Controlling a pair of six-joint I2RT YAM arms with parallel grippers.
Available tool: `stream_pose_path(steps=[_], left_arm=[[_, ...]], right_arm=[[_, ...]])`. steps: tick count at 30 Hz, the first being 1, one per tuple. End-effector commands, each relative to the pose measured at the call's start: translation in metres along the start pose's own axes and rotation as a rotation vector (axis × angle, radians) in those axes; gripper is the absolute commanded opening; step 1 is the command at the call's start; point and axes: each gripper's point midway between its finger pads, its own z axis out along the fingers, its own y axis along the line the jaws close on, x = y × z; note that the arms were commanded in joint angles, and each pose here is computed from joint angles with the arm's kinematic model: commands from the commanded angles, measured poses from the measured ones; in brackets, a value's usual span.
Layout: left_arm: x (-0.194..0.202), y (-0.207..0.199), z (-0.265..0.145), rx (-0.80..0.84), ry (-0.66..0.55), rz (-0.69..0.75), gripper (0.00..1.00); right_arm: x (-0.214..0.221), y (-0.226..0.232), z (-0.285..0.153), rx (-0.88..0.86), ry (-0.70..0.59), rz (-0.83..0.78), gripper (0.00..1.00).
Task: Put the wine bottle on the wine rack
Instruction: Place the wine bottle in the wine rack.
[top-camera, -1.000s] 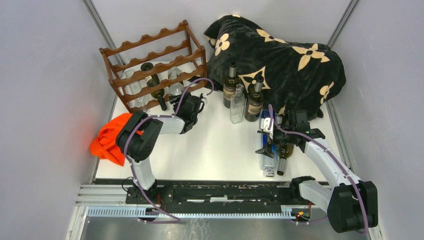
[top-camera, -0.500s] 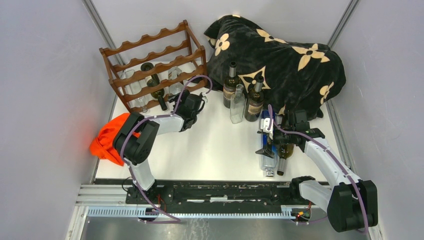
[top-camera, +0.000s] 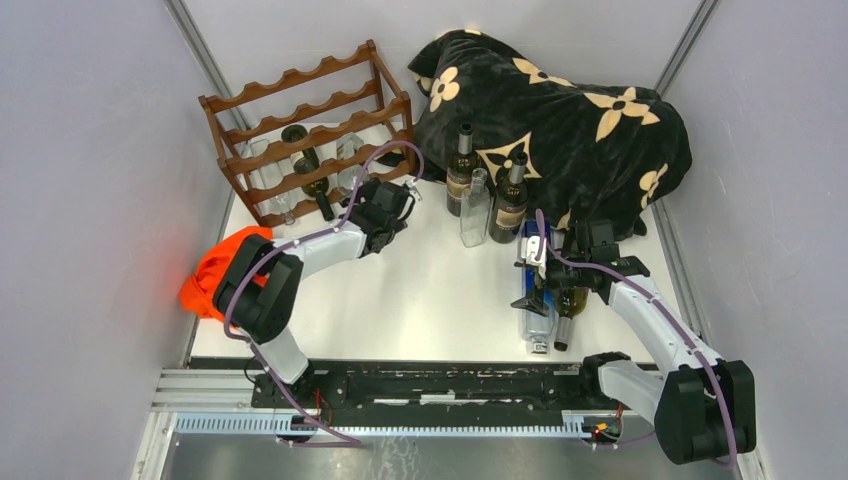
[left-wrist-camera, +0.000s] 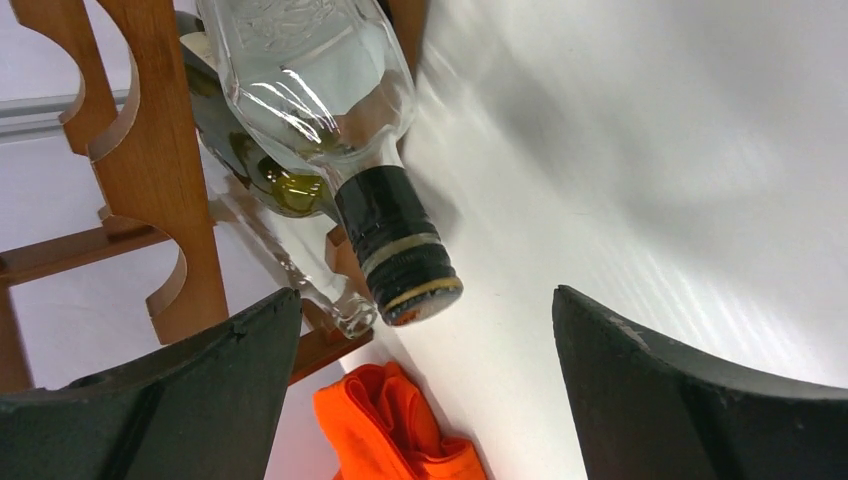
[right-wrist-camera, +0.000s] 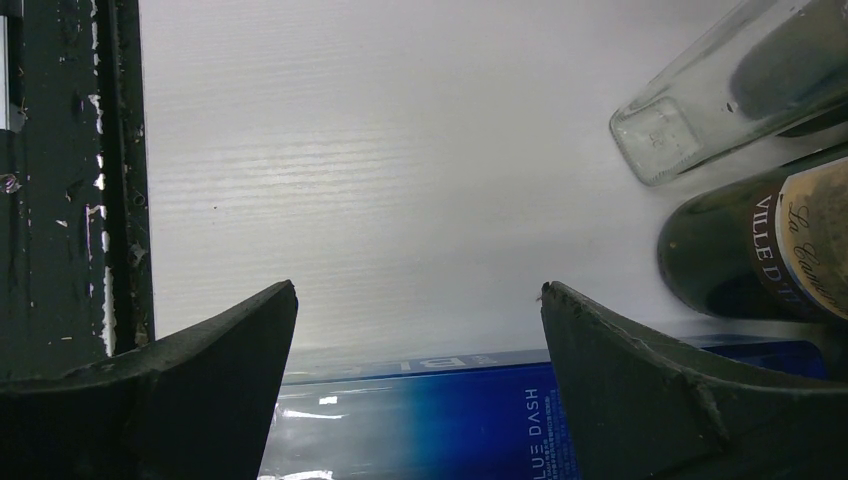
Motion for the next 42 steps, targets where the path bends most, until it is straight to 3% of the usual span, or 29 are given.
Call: stream_pose_path(steps=[1,13,22,25,28,38,42], left_arm=[[-0.025,0.016,-0.033,0.035,-0.088,-0.158,1.0],[-0.051,0.046,-0.119,0.21,-0.342,-0.589,1.0],[-0.038,0.038,-0.167,0.328,-0.48,-0.963,1.0],[-0.035,0.026,-0.174,0.386,-0.507,-1.055,1.0],[-0.021,0.022,-0.168,0.355,-0.451,-1.212,1.0],[-0.009,0.006,-0.157,0.345,-0.407,-1.274,1.0],[-0.012,0.003,-0.149,0.337,-0.373,-1.248,0.94]], right_arm=[[-0.017,-0.008,-0.003,0.002,-0.033,-0.051,0.98],[-0.016,-0.008,-0.002,0.003,-0.022,-0.054,0.98],[-0.015,-0.009,-0.002,0.009,-0.017,-0.059,0.98],[-0.014,-0.01,-0.003,0.012,-0.014,-0.058,0.98],[-0.014,-0.01,-0.003,0.016,-0.011,-0.06,0.98],[-0.011,-0.01,-0.001,0.015,-0.001,-0.057,0.98],[-0.009,-0.011,0.0,0.018,0.007,-0.056,0.98]])
